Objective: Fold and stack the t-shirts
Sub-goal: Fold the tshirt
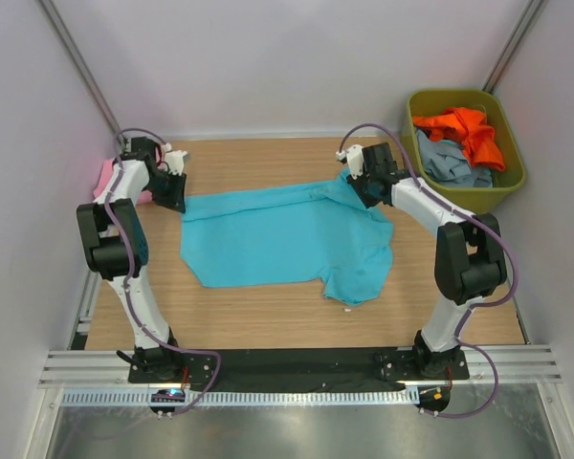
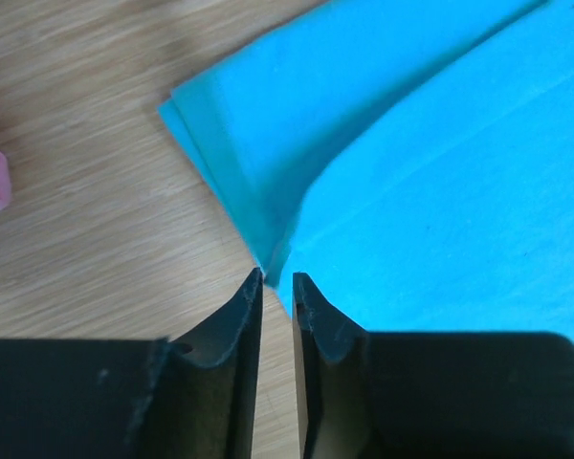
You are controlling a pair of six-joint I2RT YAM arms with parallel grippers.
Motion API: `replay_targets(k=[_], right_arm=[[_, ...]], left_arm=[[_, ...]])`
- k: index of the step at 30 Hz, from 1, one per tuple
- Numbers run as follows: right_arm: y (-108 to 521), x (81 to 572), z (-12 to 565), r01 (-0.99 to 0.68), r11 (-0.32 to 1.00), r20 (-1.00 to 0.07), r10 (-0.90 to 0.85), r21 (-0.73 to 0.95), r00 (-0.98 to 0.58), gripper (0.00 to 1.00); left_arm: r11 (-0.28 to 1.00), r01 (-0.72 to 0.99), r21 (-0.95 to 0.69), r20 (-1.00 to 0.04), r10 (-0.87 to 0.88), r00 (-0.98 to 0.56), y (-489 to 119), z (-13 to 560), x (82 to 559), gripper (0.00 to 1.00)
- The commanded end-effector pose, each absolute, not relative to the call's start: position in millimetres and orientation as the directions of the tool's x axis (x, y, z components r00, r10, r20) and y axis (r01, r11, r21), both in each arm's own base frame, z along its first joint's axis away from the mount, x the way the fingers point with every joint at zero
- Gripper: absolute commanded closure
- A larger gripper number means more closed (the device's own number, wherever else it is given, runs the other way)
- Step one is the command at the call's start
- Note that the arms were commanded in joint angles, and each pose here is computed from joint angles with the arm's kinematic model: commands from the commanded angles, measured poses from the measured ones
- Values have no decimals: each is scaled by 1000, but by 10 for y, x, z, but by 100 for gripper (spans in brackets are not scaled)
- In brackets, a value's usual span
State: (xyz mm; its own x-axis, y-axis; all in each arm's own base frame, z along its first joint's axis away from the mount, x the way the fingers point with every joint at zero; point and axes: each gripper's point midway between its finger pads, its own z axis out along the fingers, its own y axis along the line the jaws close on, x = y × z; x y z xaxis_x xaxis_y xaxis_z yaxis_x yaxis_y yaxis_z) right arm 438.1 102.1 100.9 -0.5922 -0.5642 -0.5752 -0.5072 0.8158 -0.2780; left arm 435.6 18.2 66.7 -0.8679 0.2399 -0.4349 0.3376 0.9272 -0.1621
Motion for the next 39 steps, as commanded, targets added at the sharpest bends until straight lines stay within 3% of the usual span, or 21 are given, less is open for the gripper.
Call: replay_targets(k=[1,5,8,21,39], right_arm=[[1003,4446,1172,-493,814,-598,-568,-307,-566,69],[1042,4567,1375,-468,827,-637,-546,-310,-543,53],[1157,4712,1403,-471,837,-665,-522,-278,-535,53],[1879,5104,1084,-617,787,-701,-429,19,-569,58],[1976,5302,726,-618,786,-675,-450,12,-585,55]], left_arm=[[937,312,-158,-427,220,-877,277,762,4279,74],[944,299,-138,-493,196,-848,333,1019,4425,68],[946,288,-147,-557,162,-815,293,1232,4684,66],[890,334,-310,-532,129,-837,-351,1089,5041,65],[849,367,-381,-447,178,-876,-735,809,4868,71]])
